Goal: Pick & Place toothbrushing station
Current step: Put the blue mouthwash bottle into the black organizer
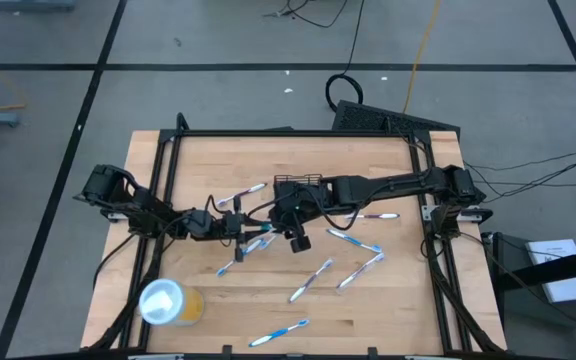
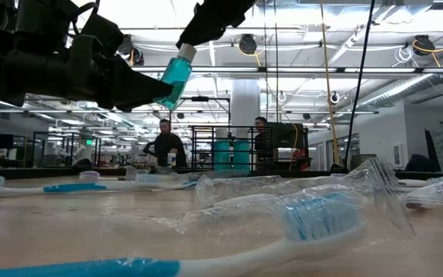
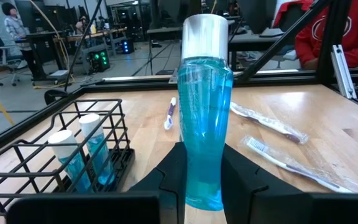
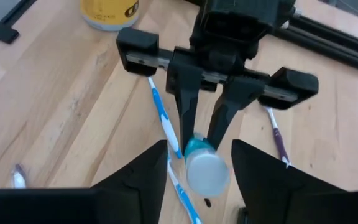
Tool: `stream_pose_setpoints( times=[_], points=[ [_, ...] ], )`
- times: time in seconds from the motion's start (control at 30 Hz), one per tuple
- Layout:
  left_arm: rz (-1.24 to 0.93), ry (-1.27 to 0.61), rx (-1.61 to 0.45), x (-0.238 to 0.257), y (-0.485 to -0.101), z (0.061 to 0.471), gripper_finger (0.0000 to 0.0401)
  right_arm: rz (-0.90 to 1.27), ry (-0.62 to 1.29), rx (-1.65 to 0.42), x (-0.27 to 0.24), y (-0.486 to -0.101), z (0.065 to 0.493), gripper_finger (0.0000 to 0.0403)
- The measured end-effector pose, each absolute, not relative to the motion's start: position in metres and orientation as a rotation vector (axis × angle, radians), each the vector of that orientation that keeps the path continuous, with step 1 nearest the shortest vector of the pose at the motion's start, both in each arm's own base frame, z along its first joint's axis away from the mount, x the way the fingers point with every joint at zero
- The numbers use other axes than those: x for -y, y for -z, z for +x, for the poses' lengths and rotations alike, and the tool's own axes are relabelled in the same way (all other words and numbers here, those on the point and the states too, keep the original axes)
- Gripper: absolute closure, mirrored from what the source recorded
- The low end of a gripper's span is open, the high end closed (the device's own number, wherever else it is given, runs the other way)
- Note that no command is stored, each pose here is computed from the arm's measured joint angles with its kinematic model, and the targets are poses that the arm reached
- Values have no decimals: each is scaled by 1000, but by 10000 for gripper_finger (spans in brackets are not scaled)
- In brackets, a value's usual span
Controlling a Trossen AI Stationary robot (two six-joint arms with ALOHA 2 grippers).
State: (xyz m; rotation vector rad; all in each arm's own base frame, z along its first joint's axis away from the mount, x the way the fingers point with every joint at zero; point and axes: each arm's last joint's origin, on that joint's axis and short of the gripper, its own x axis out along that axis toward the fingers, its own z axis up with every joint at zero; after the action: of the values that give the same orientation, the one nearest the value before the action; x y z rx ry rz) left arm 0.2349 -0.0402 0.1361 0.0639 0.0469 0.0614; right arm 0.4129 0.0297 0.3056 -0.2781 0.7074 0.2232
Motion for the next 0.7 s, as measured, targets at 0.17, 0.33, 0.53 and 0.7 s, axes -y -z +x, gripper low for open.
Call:
stream_pose_setpoints(
  times=[0.17, 0.33, 0.53, 0.7],
  points=[
    [61, -61, -47, 40, -136, 235, 338, -276, -223, -740, -29, -303, 411, 237],
    [61, -59, -48, 41, -136, 235, 338, -272, -219, -740, -29, -303, 411, 235],
    [59, -59, -47, 41, -136, 235, 338, -274, -217, -742, -29, -303, 411, 239],
    [57, -59, -47, 40, -136, 235, 338, -274, -217, -742, -29, -303, 411, 243]
  ],
)
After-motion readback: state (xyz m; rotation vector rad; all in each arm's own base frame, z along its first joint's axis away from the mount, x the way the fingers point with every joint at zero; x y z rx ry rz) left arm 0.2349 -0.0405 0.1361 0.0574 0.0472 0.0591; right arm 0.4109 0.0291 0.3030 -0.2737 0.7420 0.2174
